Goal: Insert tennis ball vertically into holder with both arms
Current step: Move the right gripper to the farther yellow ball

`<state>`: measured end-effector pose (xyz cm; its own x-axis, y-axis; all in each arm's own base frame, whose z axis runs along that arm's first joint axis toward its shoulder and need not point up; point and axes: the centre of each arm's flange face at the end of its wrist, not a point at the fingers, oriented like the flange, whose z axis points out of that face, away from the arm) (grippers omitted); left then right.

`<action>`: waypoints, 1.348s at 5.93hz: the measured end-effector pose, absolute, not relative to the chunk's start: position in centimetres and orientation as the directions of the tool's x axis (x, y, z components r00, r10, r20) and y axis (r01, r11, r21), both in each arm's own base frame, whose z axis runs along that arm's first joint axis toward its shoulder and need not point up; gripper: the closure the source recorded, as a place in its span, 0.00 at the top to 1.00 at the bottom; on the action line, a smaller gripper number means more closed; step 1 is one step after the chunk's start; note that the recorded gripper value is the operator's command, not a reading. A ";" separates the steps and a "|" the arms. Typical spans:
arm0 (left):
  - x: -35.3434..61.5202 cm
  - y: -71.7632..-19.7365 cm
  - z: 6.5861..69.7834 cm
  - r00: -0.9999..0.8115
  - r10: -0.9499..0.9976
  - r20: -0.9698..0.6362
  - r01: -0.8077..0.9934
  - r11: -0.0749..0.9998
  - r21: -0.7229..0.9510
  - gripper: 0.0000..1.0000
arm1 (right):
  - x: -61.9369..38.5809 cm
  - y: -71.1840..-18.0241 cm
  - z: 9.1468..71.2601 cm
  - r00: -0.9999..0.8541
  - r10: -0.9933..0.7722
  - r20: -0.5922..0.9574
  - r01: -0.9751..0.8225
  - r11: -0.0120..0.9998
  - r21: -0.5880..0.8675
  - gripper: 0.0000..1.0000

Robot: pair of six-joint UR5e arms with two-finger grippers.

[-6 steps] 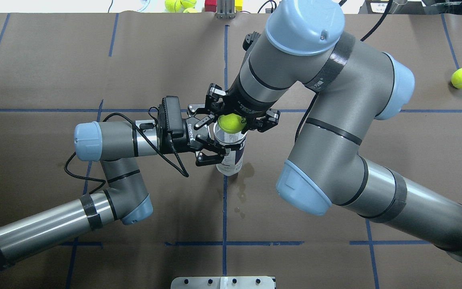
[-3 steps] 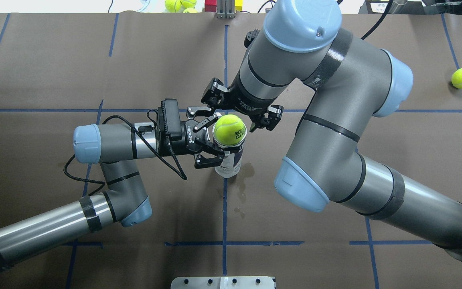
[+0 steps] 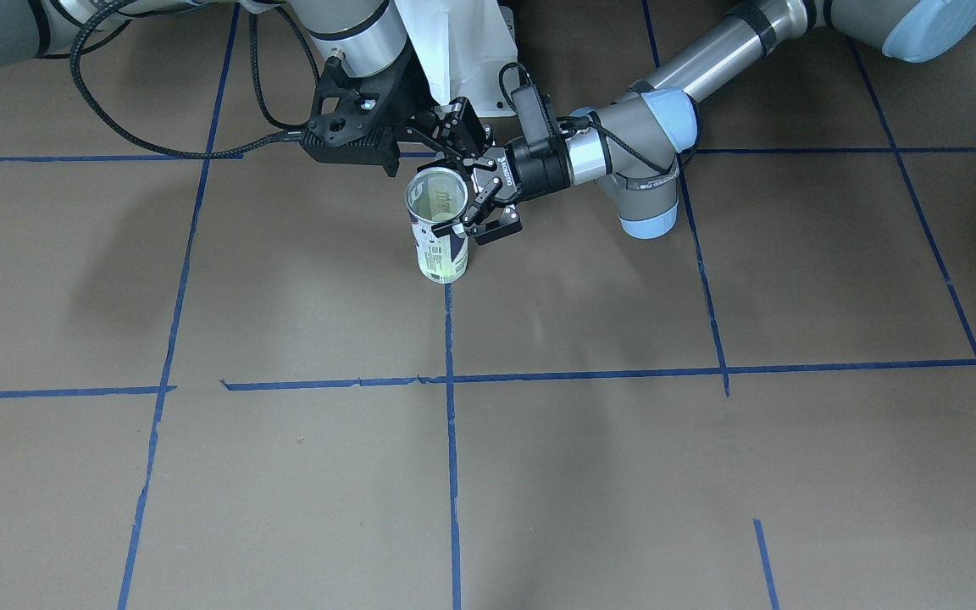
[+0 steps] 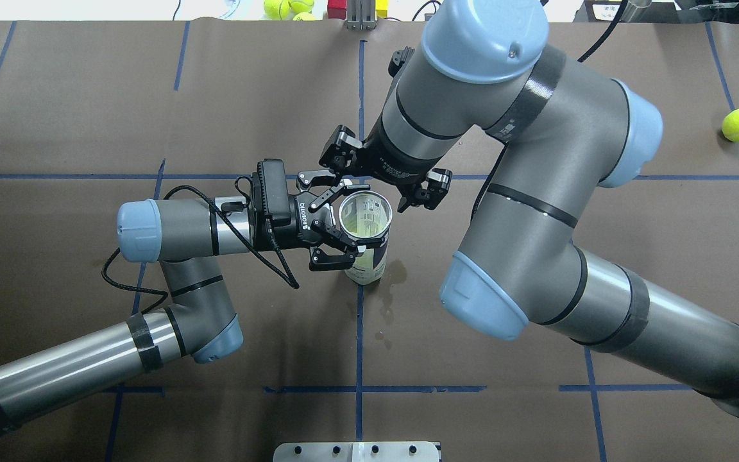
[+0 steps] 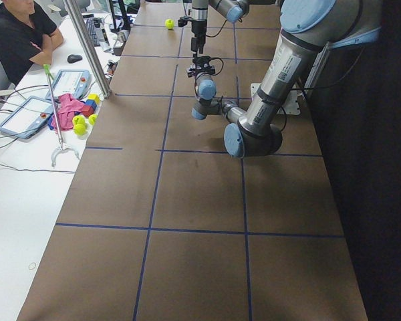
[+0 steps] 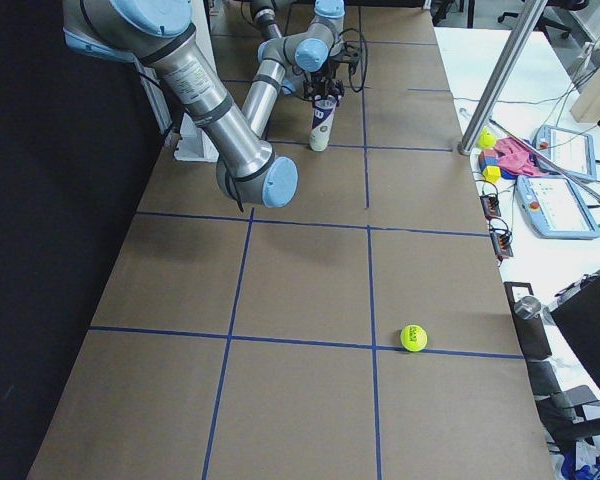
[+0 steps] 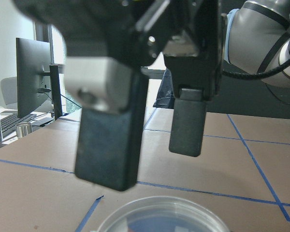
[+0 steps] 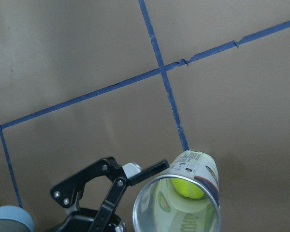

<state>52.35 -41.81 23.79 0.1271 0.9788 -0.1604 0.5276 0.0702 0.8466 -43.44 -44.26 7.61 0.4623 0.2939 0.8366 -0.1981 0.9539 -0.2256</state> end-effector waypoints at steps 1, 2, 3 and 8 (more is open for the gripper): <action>52.3 -41.8 23.8 0.127 0.979 -0.160 0.529 0.070 0.846 0.90 | -40.9 -46.0 9.9 0.467 0.326 0.822 -0.221 0.943 -0.249 0.99; 52.2 -41.8 23.8 0.127 0.979 -0.159 0.531 0.069 0.845 0.93 | -35.6 -48.9 15.6 0.497 0.335 0.800 -0.244 0.939 -0.242 0.99; 52.1 -41.7 23.7 0.126 0.979 -0.157 0.536 0.066 0.841 0.93 | -29.5 -52.0 23.3 0.573 0.271 0.774 -0.235 0.958 -0.161 0.99; 51.5 -41.5 24.9 0.128 0.979 -0.157 0.543 0.063 0.837 0.95 | -5.1 -67.2 63.1 0.785 -0.101 0.611 0.068 0.995 0.078 0.99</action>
